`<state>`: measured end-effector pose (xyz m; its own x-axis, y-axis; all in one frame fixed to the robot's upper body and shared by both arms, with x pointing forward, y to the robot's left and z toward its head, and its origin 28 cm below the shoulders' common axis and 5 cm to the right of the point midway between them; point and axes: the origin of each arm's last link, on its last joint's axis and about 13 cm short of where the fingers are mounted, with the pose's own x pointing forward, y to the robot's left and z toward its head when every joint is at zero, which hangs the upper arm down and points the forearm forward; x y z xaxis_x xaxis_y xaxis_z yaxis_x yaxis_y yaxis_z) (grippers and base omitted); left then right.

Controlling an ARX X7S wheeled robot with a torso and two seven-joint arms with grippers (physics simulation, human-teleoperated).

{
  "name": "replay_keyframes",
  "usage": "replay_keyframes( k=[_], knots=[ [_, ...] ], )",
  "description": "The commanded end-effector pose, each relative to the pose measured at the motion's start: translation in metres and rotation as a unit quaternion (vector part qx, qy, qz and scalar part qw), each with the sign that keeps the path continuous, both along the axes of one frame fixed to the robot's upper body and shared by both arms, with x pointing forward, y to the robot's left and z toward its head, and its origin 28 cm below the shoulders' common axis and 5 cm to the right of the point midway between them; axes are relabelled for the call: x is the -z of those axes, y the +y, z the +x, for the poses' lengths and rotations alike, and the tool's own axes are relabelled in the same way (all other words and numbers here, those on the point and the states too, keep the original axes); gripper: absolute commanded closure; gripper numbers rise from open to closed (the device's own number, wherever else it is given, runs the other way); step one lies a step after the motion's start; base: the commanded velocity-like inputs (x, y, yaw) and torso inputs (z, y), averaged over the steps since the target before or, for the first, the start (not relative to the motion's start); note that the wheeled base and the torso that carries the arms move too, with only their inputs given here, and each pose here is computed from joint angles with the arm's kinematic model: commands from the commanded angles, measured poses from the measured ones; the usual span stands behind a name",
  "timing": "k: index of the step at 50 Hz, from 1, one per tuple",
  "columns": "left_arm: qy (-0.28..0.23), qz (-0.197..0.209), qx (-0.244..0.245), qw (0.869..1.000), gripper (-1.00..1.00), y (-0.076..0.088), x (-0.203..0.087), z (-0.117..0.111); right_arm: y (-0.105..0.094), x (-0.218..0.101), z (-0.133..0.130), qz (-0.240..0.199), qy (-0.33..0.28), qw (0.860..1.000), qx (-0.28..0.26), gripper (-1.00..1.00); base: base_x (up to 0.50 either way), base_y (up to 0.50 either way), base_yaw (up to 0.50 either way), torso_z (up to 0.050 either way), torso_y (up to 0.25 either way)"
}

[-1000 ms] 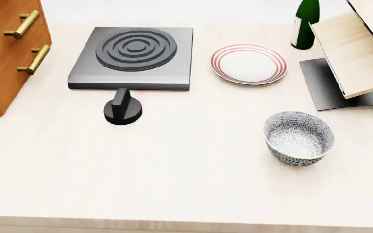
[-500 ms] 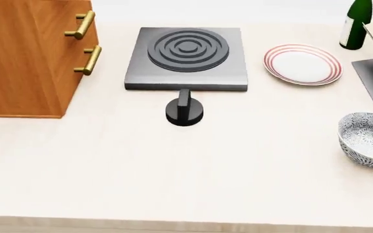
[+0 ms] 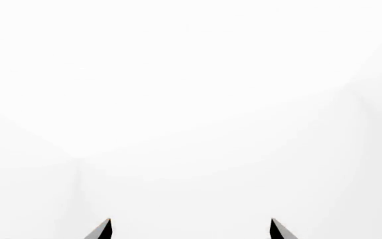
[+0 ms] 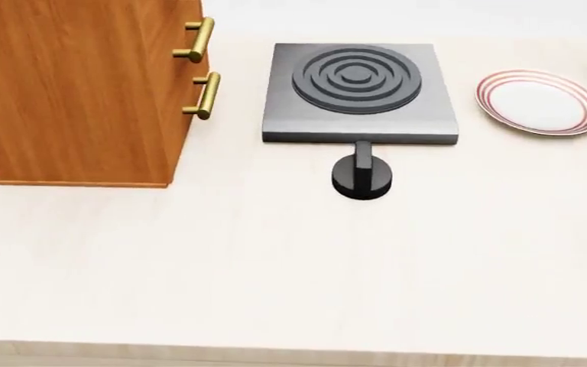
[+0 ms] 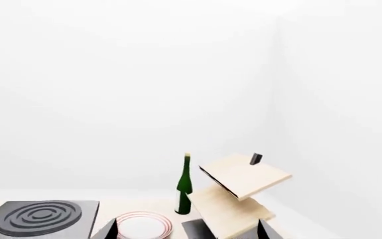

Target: Put the bowl on the stove.

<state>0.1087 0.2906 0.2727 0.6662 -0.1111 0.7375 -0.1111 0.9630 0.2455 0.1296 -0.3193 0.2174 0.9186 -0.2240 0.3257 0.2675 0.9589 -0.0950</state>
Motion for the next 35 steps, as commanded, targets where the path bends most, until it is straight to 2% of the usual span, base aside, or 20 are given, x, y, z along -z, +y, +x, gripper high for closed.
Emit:
replay_keyframes(
  k=[1, 11, 35],
  knots=[
    [-0.023, 0.004, 0.000, 1.000, -1.00, 0.0018, -0.0026, -0.0028, -0.0023, 0.0052, -0.0029, -0.011, 0.004, 1.000, 0.017, -1.00, 0.00, 0.00, 0.00, 0.000, 0.000],
    [-0.022, 0.003, 0.000, 1.000, -1.00, 0.0019, -0.0028, -0.0029, -0.0047, 0.0041, -0.0044, 0.013, 0.001, 1.000, 0.018, -1.00, 0.05, 0.00, 0.00, 0.000, 0.000],
    [-0.018, 0.000, -0.001, 1.000, -1.00, 0.0012, -0.0011, -0.0023, -0.0060, 0.0091, -0.0034, 0.019, 0.014, 0.999, 0.022, -1.00, 0.49, 0.00, 0.00, 0.000, 0.000]
  ],
)
